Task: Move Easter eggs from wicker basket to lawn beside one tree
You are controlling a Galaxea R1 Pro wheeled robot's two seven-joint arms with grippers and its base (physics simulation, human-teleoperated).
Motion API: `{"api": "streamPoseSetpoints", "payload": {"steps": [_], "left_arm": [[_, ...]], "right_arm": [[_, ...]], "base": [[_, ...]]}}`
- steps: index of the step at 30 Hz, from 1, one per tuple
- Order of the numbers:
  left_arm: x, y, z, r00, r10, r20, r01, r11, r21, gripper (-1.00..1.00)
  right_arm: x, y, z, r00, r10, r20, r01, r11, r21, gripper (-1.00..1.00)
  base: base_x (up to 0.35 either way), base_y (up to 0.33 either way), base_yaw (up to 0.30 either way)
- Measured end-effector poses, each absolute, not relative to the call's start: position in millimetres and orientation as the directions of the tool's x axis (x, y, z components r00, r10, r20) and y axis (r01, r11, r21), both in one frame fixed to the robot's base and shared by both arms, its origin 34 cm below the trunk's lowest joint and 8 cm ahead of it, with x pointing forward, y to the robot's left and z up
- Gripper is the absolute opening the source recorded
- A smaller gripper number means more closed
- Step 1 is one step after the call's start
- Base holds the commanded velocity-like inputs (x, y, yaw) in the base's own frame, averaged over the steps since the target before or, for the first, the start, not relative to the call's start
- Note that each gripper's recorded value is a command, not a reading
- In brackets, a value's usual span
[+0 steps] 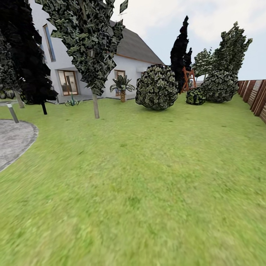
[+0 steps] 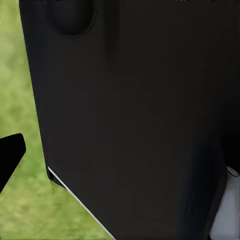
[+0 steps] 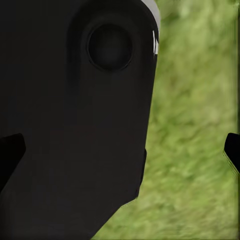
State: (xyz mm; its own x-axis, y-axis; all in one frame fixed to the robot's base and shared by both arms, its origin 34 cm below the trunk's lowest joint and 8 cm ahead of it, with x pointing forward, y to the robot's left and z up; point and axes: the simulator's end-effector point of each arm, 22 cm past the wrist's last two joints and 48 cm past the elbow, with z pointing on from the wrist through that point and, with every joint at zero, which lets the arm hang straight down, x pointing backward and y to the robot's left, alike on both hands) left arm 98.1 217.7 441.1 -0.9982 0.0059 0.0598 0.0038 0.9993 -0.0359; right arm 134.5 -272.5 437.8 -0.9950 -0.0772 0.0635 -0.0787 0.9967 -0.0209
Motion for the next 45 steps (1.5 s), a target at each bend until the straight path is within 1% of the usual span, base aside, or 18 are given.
{"api": "streamPoseSetpoints", "payload": {"steps": [45], "left_arm": [[97.6, 218.2, 441.1, -0.998, 0.006, 0.060, 0.004, 0.999, -0.035, 1.00]], "right_arm": [[134.9, -272.3, 437.7, -0.995, -0.077, 0.062, -0.079, 0.997, -0.021, 1.00]], "base": [[0.335, 0.000, 0.000]]}}
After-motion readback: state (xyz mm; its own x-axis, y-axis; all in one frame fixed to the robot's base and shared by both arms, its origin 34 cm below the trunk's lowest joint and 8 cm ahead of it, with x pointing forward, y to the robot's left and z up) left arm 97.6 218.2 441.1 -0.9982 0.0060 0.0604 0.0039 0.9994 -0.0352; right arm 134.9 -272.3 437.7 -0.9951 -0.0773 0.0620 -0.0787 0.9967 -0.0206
